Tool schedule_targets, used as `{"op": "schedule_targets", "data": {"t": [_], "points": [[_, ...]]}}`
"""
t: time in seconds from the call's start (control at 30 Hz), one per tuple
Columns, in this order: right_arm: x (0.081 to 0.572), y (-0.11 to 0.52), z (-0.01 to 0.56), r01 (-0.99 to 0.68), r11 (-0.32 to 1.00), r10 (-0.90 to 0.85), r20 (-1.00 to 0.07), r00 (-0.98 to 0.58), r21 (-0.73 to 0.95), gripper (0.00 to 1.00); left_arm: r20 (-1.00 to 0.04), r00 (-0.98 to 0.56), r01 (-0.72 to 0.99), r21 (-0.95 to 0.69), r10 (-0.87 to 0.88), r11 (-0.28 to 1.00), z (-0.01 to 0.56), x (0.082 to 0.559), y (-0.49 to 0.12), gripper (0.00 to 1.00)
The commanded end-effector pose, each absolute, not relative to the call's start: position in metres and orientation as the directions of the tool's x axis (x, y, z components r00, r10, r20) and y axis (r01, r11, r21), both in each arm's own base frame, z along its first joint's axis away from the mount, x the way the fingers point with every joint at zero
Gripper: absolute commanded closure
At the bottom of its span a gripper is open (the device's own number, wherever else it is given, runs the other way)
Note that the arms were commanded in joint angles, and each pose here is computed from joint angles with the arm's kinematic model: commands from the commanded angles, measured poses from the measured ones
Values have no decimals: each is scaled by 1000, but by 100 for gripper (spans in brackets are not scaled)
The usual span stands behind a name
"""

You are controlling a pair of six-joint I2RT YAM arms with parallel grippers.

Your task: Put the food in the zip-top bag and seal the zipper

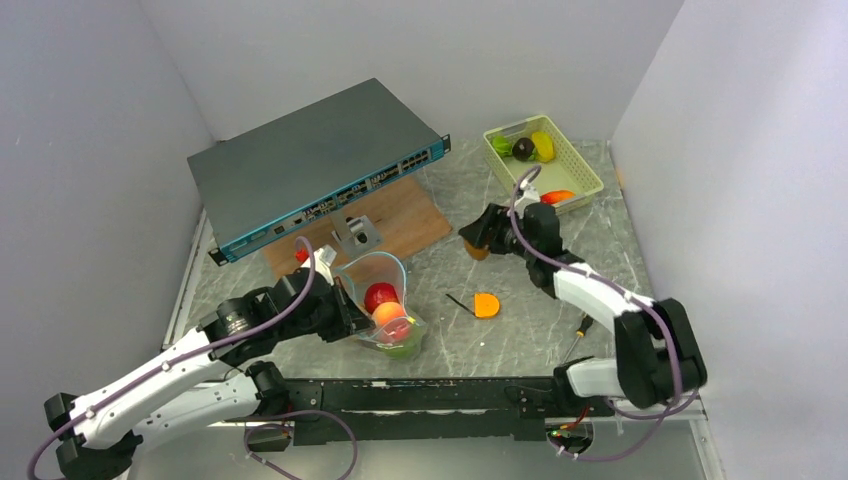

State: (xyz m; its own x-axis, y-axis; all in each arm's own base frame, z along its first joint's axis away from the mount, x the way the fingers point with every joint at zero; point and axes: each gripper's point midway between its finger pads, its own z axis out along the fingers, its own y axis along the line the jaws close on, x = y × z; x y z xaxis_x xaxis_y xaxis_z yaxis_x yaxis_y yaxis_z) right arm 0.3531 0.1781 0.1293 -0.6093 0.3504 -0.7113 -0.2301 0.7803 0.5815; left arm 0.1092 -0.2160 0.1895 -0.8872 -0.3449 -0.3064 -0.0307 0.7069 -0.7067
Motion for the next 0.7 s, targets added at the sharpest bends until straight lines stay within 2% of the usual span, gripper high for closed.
{"op": "schedule_targets", "data": {"t": [0.0,0.2,0.3,0.57,0.67], "points": [[308,228,213,-530,616,356,-807,-472,582,100,-326,-874,8,-751,-360,660,208,110,-219,100],[253,258,261,-683,501,330,-847,-417,532,100,-325,-862,-10,-755,-388,655,206,110,-212,100],[230,272,292,-766,399,320,-860,-399,504,100,-328,-858,-12,-758,-396,653,206,111,-210,100],[176,323,347,-923,213,233,-934,-270,320,100,-325,-861,-18,-749,-391,663,205,111,-211,100],[161,343,360,-949,174,215,-951,-224,263,95,-322,-863,-20,-749,-390,663,204,111,-212,100]]}}
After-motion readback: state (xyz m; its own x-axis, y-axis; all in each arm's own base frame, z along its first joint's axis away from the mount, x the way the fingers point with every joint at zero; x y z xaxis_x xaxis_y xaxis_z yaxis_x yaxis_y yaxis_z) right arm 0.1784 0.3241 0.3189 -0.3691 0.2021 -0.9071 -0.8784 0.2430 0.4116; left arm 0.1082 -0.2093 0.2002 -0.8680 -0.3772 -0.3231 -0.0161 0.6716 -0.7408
